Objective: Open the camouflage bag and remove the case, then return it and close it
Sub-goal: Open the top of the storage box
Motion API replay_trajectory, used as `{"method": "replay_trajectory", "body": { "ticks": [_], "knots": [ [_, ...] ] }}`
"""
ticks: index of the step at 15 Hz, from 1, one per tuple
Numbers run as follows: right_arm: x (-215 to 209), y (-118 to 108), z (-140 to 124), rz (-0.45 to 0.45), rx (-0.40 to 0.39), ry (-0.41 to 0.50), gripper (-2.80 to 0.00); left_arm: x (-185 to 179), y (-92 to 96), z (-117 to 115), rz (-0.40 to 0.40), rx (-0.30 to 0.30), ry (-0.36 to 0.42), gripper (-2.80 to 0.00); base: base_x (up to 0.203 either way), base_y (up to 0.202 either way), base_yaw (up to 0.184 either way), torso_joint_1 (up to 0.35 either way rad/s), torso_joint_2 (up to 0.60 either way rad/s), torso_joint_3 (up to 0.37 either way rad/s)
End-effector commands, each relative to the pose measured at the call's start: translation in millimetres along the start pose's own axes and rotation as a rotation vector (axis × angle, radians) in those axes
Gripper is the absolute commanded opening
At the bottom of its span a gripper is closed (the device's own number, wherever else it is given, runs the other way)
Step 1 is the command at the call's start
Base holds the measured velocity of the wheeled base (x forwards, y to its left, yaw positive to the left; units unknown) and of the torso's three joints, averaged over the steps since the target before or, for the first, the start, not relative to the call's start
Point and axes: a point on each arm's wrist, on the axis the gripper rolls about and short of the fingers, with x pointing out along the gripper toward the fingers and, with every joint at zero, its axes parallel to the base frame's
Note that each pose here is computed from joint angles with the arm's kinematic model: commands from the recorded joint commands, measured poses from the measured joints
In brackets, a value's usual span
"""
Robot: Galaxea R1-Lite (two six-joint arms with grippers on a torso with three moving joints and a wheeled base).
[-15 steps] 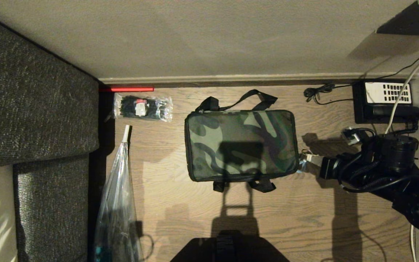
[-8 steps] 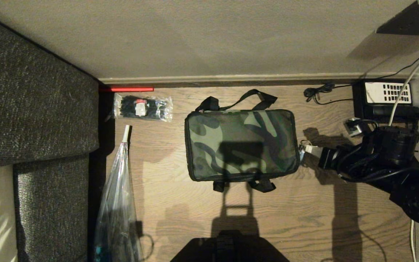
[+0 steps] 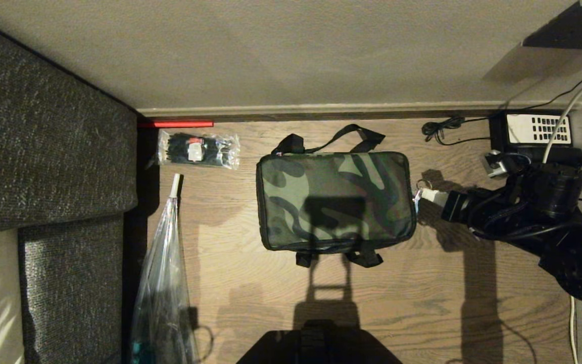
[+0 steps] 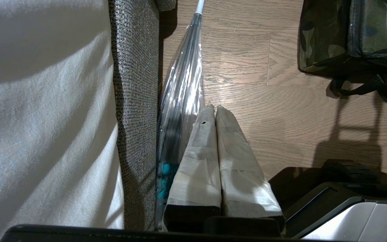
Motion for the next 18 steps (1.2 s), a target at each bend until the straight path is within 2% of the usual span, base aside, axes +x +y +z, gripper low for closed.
{"method": "replay_trajectory", "body": {
  "ticks": [1, 6, 10, 18],
  "knots": [
    [8.3, -2.6, 0.9, 0.009, -0.005, -0.013, -2.80, 0.1, 0.0, -0.9, 0.001, -0.002, 0.001, -2.80, 0.000, 0.000, 0.000, 0.000, 0.00, 0.000],
    [26.5, -9.1, 3.8, 0.020, -0.018, -0.042, -2.80, 0.0, 0.0, -0.5, 0.002, -0.001, -0.001, -2.80, 0.000, 0.000, 0.000, 0.000, 0.00, 0.000],
    [49.3, -14.3, 17.3, 0.041, -0.046, -0.102, -2.80, 0.1, 0.0, -0.4, 0.001, -0.001, 0.001, -2.80, 0.000, 0.000, 0.000, 0.000, 0.00, 0.000],
    [43.1, -5.5, 35.4, 0.092, -0.067, -0.135, -2.80, 0.0, 0.0, -0.5, 0.001, -0.001, -0.001, -2.80, 0.000, 0.000, 0.000, 0.000, 0.00, 0.000]
  ]
}}
